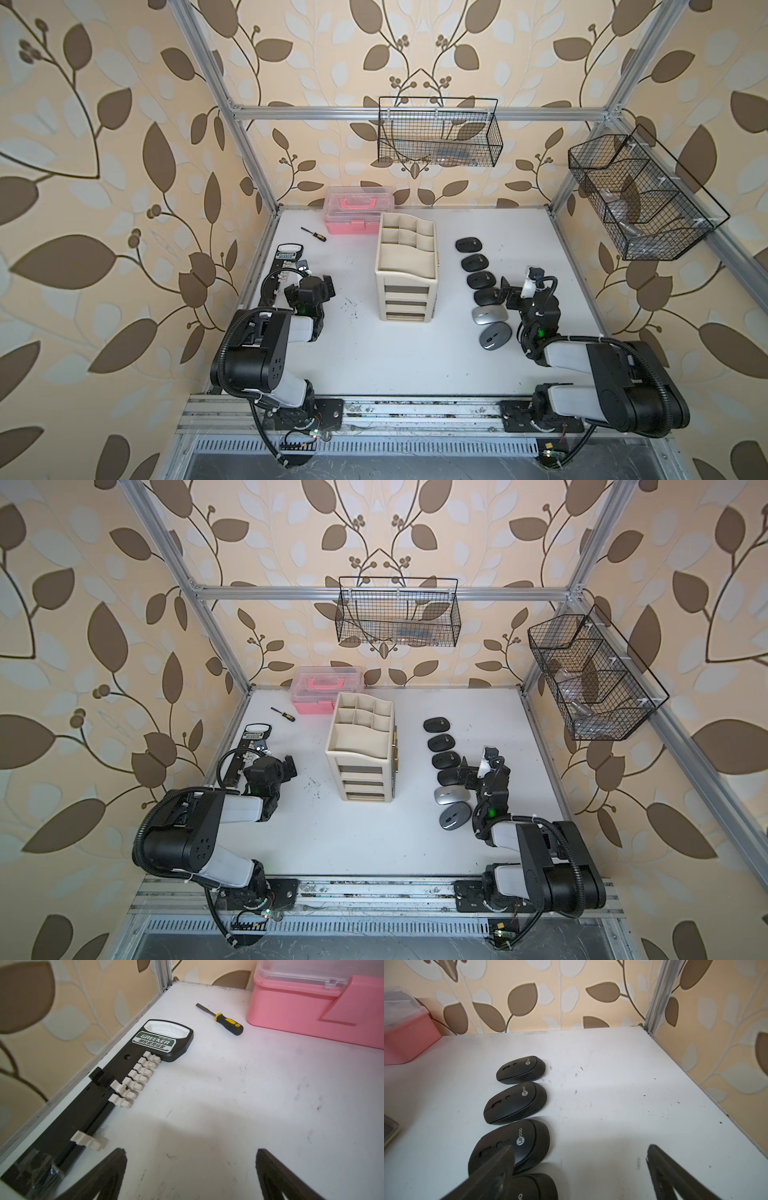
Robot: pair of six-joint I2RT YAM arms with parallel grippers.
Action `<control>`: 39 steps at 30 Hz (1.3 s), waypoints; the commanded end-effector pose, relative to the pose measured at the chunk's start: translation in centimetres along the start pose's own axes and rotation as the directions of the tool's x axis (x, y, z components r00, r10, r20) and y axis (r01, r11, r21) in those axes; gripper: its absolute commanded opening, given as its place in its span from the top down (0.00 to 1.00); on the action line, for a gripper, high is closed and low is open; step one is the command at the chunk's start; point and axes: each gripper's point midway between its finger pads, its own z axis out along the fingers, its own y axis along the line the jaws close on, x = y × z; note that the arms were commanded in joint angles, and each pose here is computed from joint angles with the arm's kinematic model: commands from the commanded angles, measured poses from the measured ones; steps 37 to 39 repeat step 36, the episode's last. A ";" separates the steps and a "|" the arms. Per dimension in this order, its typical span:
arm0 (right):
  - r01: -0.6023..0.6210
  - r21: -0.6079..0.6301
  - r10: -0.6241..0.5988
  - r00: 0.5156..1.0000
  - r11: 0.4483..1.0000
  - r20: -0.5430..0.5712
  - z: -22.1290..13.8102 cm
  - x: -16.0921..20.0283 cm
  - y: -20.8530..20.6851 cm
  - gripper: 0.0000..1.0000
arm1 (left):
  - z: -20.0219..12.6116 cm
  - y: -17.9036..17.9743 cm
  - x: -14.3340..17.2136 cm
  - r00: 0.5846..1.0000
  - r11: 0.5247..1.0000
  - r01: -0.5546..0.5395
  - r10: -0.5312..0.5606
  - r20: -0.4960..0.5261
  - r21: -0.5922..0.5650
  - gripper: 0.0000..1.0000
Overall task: Take the mice out of the drawer
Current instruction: Reset both arms
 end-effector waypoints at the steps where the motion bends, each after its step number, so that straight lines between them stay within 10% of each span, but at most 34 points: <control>1: 0.035 -0.056 -0.033 0.999 0.998 0.031 0.3 -1.1 0.9 0.00 | 0.3 -0.4 -1.6 0.999 1.000 0.000 -0.001 0.034 0.009 0.01; 7: 0.034 -0.056 -0.032 0.999 0.998 0.030 0.4 -1.1 0.9 0.00 | -0.1 -0.3 -1.8 0.998 1.000 0.007 -0.007 0.055 0.010 0.01; 10: 0.034 -0.056 -0.032 0.999 0.998 0.032 0.3 -1.1 0.9 0.00 | -0.9 -5.1 -0.9 0.992 0.949 -0.124 0.118 0.040 0.289 0.01; 13: 0.034 -0.056 -0.032 0.999 0.998 0.031 0.3 -1.1 0.9 0.00 | -0.9 -4.5 -1.2 0.994 0.960 -0.108 0.098 0.051 0.260 0.01; 16: 0.032 -0.056 -0.031 0.999 0.998 0.029 0.3 -1.1 0.9 0.00 | -0.2 0.5 -1.8 0.998 0.999 0.031 -0.029 0.062 -0.026 0.01; 19: 0.033 -0.056 -0.031 0.999 0.998 0.030 0.3 -1.1 0.9 0.00 | 0.1 -2.4 -1.4 0.999 0.990 -0.052 0.050 0.019 0.127 0.01; 39: 0.032 -0.057 -0.031 0.999 0.998 0.030 0.3 -1.1 0.9 0.00 | 0.2 -2.4 -1.3 0.999 0.986 -0.032 0.032 0.002 0.162 0.01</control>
